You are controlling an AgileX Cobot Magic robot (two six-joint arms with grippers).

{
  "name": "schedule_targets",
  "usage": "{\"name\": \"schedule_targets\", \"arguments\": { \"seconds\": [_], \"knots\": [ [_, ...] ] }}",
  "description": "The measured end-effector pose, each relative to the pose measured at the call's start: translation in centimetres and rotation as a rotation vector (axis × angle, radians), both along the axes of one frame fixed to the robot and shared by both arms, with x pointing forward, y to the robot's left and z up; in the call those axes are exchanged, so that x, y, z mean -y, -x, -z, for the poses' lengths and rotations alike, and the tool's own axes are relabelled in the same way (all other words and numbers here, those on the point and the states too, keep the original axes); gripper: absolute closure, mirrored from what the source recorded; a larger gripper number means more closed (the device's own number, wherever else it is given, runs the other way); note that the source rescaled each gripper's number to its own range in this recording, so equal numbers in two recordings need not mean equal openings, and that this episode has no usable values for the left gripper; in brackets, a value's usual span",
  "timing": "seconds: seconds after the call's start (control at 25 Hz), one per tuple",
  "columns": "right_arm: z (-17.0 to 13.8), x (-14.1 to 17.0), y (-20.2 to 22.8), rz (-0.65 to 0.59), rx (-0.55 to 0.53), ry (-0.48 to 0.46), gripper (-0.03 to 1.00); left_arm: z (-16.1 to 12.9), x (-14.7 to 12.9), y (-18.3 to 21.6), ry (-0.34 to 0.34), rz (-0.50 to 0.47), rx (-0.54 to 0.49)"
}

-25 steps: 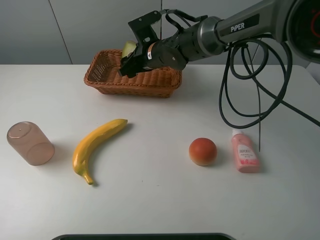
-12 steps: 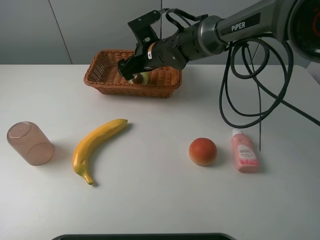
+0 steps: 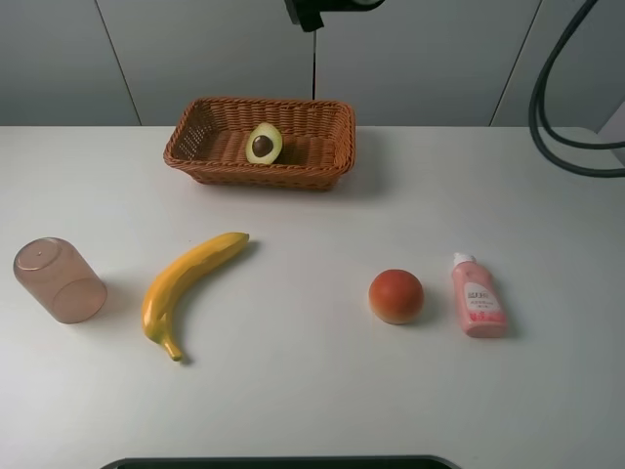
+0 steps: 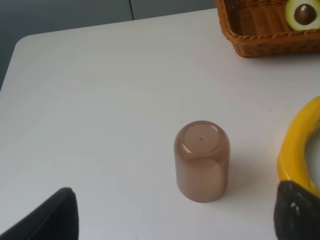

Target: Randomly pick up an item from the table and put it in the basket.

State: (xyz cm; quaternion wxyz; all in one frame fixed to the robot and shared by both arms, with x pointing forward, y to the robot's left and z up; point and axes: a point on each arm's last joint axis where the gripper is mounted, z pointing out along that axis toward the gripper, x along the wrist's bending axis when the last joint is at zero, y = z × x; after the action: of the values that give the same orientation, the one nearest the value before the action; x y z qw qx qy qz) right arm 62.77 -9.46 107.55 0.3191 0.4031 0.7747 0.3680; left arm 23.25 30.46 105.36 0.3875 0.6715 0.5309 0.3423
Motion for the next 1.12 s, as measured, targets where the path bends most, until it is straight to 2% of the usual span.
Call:
{"name": "schedule_targets", "arguments": {
  "seconds": [0.2,0.28,0.4,0.52,0.84,1.12],
  "knots": [
    [-7.1,7.1,3.0,0.146,0.028,0.046,-0.02,0.0,0.0,0.0,0.002,-0.001,0.000],
    [-9.0,9.7,4.7,0.191,0.053,0.051,-0.02,0.0,0.0,0.0,0.004,-0.002,-0.001],
    [-10.8,13.2,7.9,0.251,0.067,0.035,-0.02,0.0,0.0,0.0,0.004,-0.002,-0.001],
    [-11.7,15.4,11.8,0.293,0.063,0.023,-0.02,0.0,0.0,0.0,0.004,-0.002,-0.001],
    [-9.9,17.8,20.3,0.331,0.000,-0.074,-0.02,0.0,0.0,0.0,0.004,-0.002,-0.001],
    [-6.1,18.2,26.8,0.299,-0.050,-0.173,-0.03,0.0,0.0,0.0,0.004,-0.002,-0.001]
  ]
}}
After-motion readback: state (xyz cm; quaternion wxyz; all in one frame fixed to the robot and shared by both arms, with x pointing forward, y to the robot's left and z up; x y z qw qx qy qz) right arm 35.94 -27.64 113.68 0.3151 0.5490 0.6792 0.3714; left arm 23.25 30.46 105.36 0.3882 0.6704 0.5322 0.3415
